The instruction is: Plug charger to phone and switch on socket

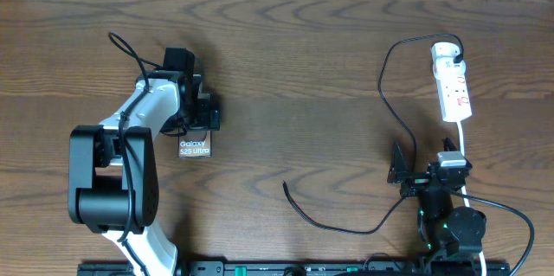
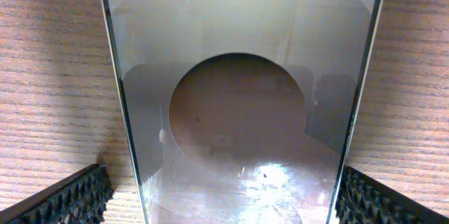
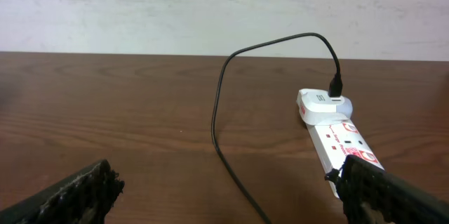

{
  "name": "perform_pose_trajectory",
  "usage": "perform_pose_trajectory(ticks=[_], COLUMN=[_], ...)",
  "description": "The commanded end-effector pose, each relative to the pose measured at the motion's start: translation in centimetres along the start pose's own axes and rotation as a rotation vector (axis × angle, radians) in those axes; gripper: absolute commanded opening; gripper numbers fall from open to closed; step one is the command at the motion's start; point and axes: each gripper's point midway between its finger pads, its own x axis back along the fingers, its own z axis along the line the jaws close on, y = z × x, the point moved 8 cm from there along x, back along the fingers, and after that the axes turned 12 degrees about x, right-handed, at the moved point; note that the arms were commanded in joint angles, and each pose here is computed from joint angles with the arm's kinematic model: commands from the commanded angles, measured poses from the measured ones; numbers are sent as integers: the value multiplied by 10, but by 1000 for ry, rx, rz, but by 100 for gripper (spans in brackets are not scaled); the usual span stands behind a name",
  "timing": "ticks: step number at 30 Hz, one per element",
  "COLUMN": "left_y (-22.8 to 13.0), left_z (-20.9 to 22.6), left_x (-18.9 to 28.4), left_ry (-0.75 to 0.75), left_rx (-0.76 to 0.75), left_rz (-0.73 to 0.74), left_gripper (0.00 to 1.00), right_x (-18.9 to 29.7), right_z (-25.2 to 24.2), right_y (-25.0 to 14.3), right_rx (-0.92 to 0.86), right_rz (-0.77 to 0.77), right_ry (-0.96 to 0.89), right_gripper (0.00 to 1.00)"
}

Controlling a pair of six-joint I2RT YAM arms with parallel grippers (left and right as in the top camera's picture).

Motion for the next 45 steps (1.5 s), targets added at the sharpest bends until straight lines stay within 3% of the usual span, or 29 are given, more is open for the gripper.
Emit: perform_pose_trajectory(ticks=[1, 38, 40, 42, 45], left_y=[-12, -15, -15, -15, -15], left_z=[0, 1, 1, 1, 1], left_x=[-14, -20, -20, -20, -20], left_ry=[-42, -47, -47, -47, -47], left_rx=[-11, -12, -12, -12, -12], left_rz=[66, 57, 57, 57, 57], left_gripper=[100, 100, 98, 89, 88], right_x=[0, 0, 0, 0, 0], right_z=[0, 0, 0, 0, 0], right_y=[-1, -1, -1, -1, -1], right_rx=[7, 7, 7, 7, 7], right_rz=[2, 3, 2, 3, 3], right_ry=[-2, -1, -2, -1, -1], right_gripper=[99, 99, 99, 99, 99])
